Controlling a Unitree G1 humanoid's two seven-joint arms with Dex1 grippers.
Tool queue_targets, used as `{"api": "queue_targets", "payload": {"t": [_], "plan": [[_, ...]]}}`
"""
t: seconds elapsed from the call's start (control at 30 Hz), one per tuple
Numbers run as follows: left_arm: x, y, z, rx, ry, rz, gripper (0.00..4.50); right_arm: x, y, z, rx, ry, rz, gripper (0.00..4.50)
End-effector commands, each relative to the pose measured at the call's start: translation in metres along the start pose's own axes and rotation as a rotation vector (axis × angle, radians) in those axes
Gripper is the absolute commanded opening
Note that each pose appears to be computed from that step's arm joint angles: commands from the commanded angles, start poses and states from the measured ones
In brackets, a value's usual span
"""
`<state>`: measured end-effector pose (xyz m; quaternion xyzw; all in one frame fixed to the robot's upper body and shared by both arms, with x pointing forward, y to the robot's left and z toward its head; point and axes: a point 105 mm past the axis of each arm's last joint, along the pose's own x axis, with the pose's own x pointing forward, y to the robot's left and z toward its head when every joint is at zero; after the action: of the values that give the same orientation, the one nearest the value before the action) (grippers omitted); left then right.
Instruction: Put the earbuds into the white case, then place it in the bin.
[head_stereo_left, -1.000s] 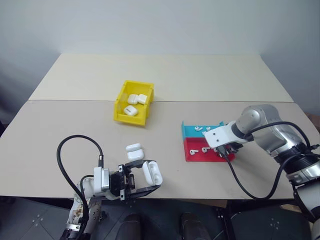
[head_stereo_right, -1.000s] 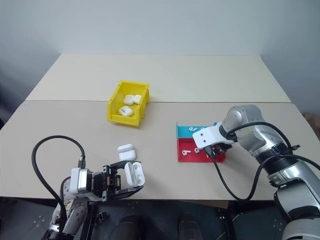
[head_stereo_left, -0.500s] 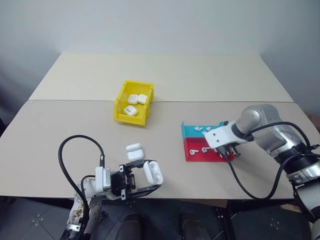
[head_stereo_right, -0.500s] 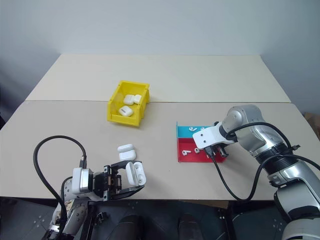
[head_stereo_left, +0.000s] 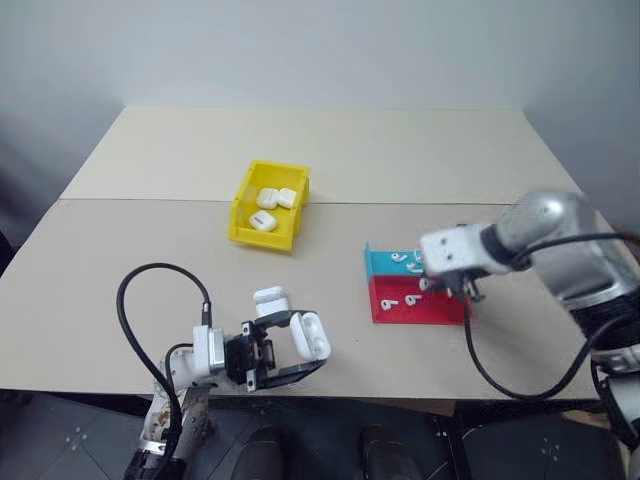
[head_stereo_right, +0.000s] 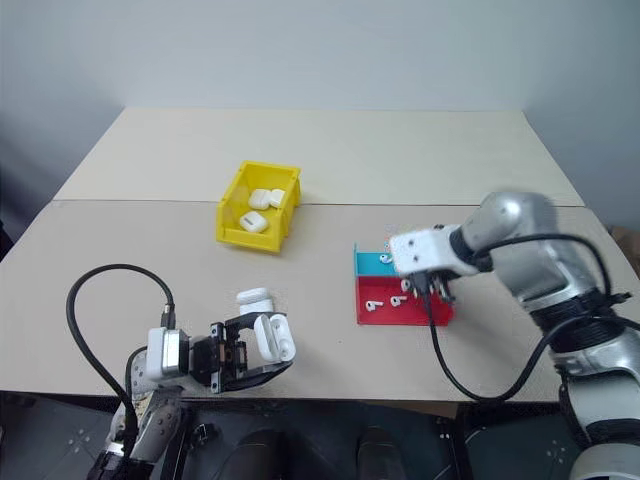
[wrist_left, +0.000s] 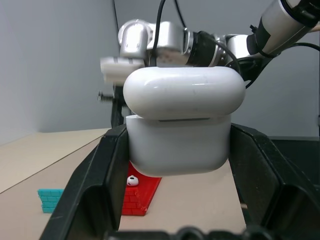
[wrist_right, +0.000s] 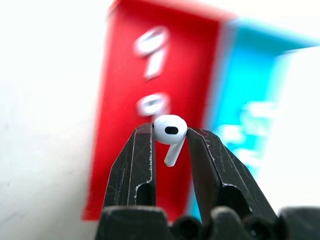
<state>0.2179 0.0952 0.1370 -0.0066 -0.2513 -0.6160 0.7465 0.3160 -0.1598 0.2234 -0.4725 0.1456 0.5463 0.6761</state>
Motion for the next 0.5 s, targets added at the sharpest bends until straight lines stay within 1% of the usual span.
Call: {"api": "queue_targets", "payload": {"t": [0.03, 0.07, 0.1, 0.2, 0.33, 0.4, 0.5], "plan": [[0.006, 0.007, 0.014, 0.003, -0.052, 0.009, 2.76, -0.050, -0.008, 0.052, 0.062, -0.468, -0.168, 0.75], [0.006, 0.008, 0.016, -0.004, -0.059, 0.010, 2.76, -0.058, -0.006, 0.058, 0.074, -0.553, -0.186, 0.75], [0.007, 0.008, 0.018, -0.014, -0.082, -0.005, 2.76, -0.066, -0.002, 0.064, 0.086, -0.667, -0.209, 0.75], [0.010, 0.009, 0.020, -0.048, -0.104, -0.056, 2.76, -0.077, 0.018, 0.074, 0.077, -0.898, -0.220, 0.75], [0.018, 0.014, 0.020, -0.092, -0.120, -0.135, 2.76, -0.076, 0.039, 0.089, 0.046, -1.130, -0.224, 0.75], [0.023, 0.018, 0.021, -0.098, -0.135, -0.178, 2.76, -0.069, 0.046, 0.095, 0.044, -1.177, -0.191, 0.75], [0.029, 0.024, 0.021, -0.099, -0.158, -0.222, 2.76, -0.052, 0.051, 0.099, 0.034, -1.150, -0.152, 0.75]]}}
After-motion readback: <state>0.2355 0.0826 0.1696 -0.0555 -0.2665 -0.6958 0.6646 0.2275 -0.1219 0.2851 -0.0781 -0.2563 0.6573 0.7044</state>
